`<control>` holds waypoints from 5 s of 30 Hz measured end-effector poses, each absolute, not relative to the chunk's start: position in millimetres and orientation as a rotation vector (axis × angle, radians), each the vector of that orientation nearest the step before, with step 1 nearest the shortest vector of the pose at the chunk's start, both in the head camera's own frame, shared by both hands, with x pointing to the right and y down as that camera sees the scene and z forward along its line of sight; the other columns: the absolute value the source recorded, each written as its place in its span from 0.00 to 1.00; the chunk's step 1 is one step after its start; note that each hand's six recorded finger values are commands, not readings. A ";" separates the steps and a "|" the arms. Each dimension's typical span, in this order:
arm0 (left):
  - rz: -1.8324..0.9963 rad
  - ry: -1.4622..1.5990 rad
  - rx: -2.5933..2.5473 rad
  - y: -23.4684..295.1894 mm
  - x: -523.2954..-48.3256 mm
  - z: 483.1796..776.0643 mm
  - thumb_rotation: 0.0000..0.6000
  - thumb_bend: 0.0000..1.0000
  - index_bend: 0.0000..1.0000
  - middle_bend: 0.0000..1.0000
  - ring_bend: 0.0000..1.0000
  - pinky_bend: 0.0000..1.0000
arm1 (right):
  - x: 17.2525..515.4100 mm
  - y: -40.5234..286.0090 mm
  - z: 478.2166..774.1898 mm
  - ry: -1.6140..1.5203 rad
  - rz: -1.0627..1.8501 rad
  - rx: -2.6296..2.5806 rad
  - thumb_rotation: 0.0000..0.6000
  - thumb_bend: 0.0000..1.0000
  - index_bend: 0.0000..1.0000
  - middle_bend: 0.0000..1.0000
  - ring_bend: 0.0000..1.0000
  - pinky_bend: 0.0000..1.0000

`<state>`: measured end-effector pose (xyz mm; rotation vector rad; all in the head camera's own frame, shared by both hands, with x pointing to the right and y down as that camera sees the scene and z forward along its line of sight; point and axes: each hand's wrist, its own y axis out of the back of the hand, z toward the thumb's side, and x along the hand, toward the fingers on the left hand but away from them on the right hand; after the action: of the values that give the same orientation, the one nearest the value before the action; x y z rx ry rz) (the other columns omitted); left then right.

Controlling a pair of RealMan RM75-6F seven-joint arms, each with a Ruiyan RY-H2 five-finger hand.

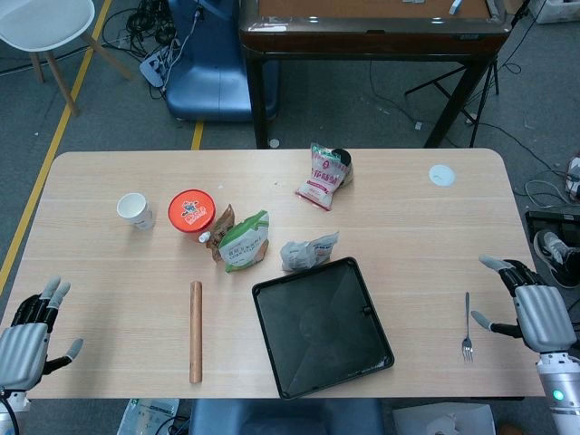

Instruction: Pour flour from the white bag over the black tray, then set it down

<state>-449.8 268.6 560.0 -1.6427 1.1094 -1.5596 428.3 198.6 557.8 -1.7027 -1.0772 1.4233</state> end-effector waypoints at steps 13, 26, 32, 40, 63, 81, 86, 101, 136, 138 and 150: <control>-1.561 1.121 -1.645 271.4 -452.3 560.7 1.00 0.25 0.00 0.00 0.08 0.06 | 416.2 190.3 565.2 -1.050 1.406 -1.744 1.00 0.15 0.20 0.27 0.18 0.29; -1.563 1.140 -1.632 275.5 -457.0 555.0 1.00 0.25 0.00 0.00 0.08 0.06 | 370.7 155.2 589.9 -0.899 1.351 -1.902 1.00 0.15 0.20 0.27 0.18 0.29; -1.580 1.146 -1.623 277.7 -460.9 554.9 1.00 0.25 0.00 0.00 0.08 0.06 | 340.4 129.6 613.0 -0.813 1.344 -1.996 1.00 0.15 0.20 0.27 0.18 0.29; -1.594 1.143 -1.624 278.0 -462.4 558.5 1.00 0.25 0.00 0.00 0.08 0.06 | 302.0 96.9 652.8 -0.745 1.328 -2.062 1.00 0.13 0.20 0.27 0.18 0.29; -1.630 1.114 -1.605 276.5 -462.3 561.5 1.00 0.25 0.00 0.00 0.08 0.06 | 222.3 68.0 746.7 -0.731 1.268 -2.230 1.00 0.11 0.21 0.28 0.18 0.28; -1.660 1.110 -1.574 278.5 -467.9 556.5 1.00 0.25 0.00 0.00 0.08 0.06 | 172.8 71.7 780.0 -0.665 1.194 -2.320 1.00 0.11 0.25 0.32 0.19 0.28; -1.658 1.099 -1.574 277.2 -465.5 556.4 1.00 0.25 0.00 0.00 0.08 0.06 | 172.2 74.7 785.8 -0.679 1.177 -2.336 1.00 0.11 0.29 0.34 0.19 0.28; -1.660 1.082 -1.574 274.1 -461.8 556.5 1.00 0.25 0.00 0.00 0.08 0.06 | 172.9 75.1 801.5 -0.729 1.151 -2.345 1.00 0.29 0.49 0.47 0.34 0.38; -1.625 1.111 -1.594 275.6 -464.3 556.3 1.00 0.25 0.00 0.00 0.08 0.06 | 232.9 45.4 698.4 -0.545 0.873 -2.052 1.00 0.63 0.93 0.83 0.78 0.85; -1.621 1.112 -1.596 275.5 -463.5 556.4 1.00 0.25 0.00 0.00 0.08 0.06 | 236.3 47.0 682.4 -0.491 0.866 -2.005 1.00 0.63 0.95 0.85 0.80 0.87; -1.610 1.120 -1.601 276.5 -462.9 555.4 1.00 0.25 0.00 0.00 0.08 0.06 | 249.5 52.1 614.2 -0.177 0.858 -1.612 1.00 0.63 0.97 0.87 0.82 0.89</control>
<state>-462.9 276.5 555.4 -1.6013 1.1201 -1.6098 249.5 52.1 614.2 -1.6121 -0.1767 0.8581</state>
